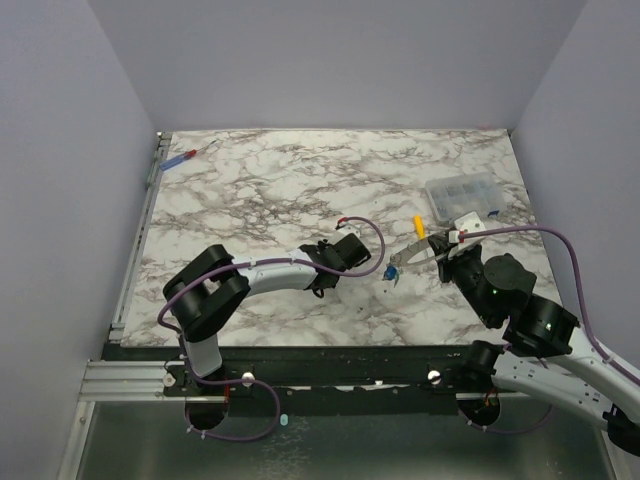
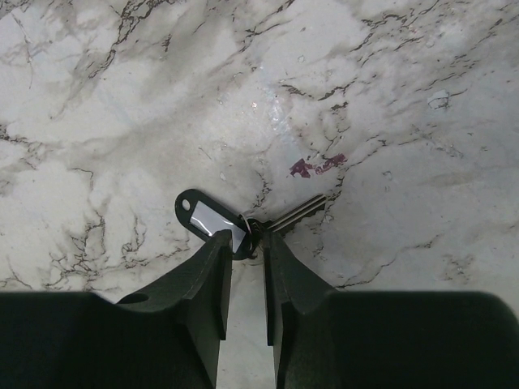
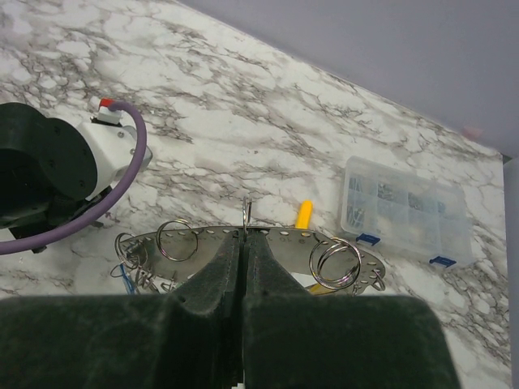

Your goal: Put the keys on the keyring

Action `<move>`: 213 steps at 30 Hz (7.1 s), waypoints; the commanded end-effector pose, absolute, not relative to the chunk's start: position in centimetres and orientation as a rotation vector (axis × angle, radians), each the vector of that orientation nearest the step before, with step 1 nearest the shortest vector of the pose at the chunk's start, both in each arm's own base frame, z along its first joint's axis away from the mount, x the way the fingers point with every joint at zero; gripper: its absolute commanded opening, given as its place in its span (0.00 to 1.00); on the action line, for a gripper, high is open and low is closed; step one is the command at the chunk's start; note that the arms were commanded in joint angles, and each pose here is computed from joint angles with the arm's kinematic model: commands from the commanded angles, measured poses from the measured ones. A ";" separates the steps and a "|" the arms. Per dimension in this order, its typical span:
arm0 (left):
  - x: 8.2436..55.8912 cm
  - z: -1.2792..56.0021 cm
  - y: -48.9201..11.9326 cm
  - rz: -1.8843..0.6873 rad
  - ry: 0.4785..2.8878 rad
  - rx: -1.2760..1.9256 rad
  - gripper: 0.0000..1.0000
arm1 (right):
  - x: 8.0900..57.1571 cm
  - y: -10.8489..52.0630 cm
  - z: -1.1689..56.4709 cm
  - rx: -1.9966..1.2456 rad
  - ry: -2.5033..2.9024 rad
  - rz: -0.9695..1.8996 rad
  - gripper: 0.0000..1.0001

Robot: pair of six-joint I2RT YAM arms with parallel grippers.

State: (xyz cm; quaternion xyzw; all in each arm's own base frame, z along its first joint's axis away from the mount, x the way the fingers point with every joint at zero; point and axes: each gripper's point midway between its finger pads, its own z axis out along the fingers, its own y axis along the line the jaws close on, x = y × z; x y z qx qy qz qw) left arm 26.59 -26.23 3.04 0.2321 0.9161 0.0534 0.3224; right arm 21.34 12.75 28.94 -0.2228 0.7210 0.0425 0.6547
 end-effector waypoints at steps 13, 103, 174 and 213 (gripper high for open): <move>27.7 2.8 -26.5 0.172 2.361 0.574 0.24 | 21.0 12.7 30.6 -0.477 1.601 0.143 0.01; 25.5 4.7 -30.1 0.216 2.331 0.294 0.36 | 20.8 11.1 30.5 -0.441 1.607 0.093 0.01; 21.0 25.1 -28.1 -0.803 1.667 0.708 0.00 | 10.4 24.4 29.0 -1.302 1.188 0.782 0.01; 13.4 8.5 -19.9 -0.311 2.614 -0.565 0.65 | 15.3 22.6 26.8 -1.164 1.326 0.512 0.00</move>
